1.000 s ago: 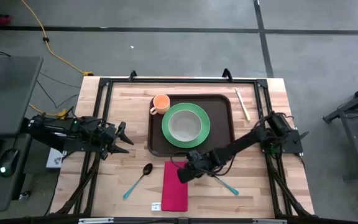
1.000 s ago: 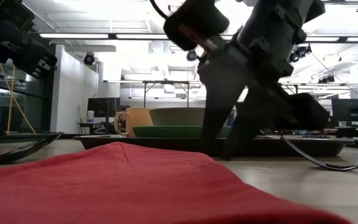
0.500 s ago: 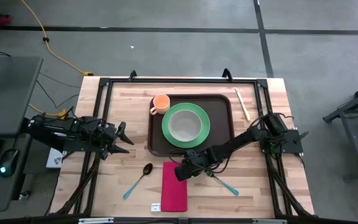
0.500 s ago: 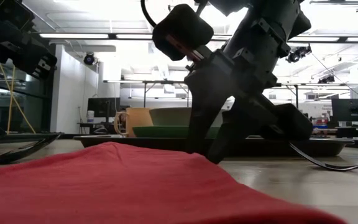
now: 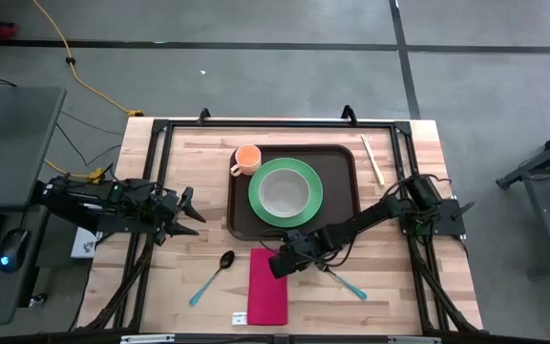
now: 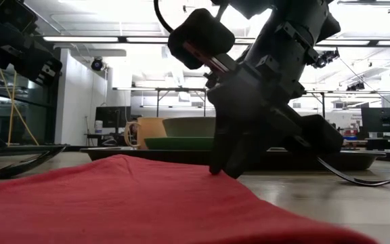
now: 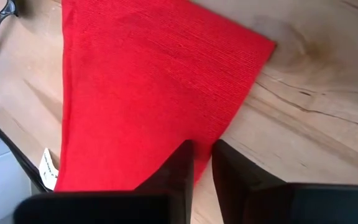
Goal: Set up tray
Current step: Put the red napkin on the brown serving tray to the right of the green plate
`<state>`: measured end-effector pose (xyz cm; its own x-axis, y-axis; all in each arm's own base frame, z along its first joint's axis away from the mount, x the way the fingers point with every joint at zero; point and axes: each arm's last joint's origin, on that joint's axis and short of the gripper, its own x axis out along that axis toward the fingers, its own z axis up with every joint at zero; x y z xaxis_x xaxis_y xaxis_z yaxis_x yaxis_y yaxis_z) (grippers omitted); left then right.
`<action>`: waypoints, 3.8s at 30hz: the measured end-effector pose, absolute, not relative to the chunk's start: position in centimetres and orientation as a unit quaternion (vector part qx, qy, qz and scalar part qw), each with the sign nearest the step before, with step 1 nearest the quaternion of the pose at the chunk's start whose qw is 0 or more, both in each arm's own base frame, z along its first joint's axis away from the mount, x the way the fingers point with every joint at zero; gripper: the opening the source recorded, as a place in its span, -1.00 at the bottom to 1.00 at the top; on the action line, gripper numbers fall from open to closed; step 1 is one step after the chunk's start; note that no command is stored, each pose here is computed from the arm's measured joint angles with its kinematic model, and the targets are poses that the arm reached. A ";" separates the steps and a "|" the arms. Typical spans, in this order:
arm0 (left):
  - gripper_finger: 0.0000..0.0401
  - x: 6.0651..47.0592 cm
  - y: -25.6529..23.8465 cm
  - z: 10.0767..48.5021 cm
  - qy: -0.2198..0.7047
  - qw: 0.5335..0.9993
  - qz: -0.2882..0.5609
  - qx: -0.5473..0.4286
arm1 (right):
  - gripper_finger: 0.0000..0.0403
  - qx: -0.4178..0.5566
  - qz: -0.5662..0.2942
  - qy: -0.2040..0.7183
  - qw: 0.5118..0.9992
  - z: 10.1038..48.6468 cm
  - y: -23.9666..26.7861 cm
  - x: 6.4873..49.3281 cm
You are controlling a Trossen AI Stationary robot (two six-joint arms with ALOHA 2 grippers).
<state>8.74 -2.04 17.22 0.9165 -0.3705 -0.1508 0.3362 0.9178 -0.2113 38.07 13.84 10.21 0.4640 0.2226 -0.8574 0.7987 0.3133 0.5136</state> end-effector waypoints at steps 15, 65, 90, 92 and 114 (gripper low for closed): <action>0.15 8.7 -2.0 17.2 0.097 0.975 -0.181 -0.089 | -0.99 0.541 -0.239 0.459 0.663 10.1 13.9 37.9; 0.15 8.7 -2.0 17.0 0.103 0.975 -0.177 -0.089 | -1.00 0.448 -0.260 0.507 0.689 17.4 14.9 40.6; 0.15 8.7 -2.0 17.0 0.103 0.975 -0.177 -0.089 | -1.00 0.372 -0.310 0.558 0.674 23.3 14.5 39.7; 0.15 8.7 -2.0 17.0 0.103 0.975 -0.177 -0.089 | -1.00 0.371 -0.311 0.555 0.676 23.8 14.5 39.7; 0.15 8.8 -2.0 17.2 0.092 0.976 -0.178 -0.089 | -1.00 0.337 -0.301 0.551 0.702 24.9 15.2 39.4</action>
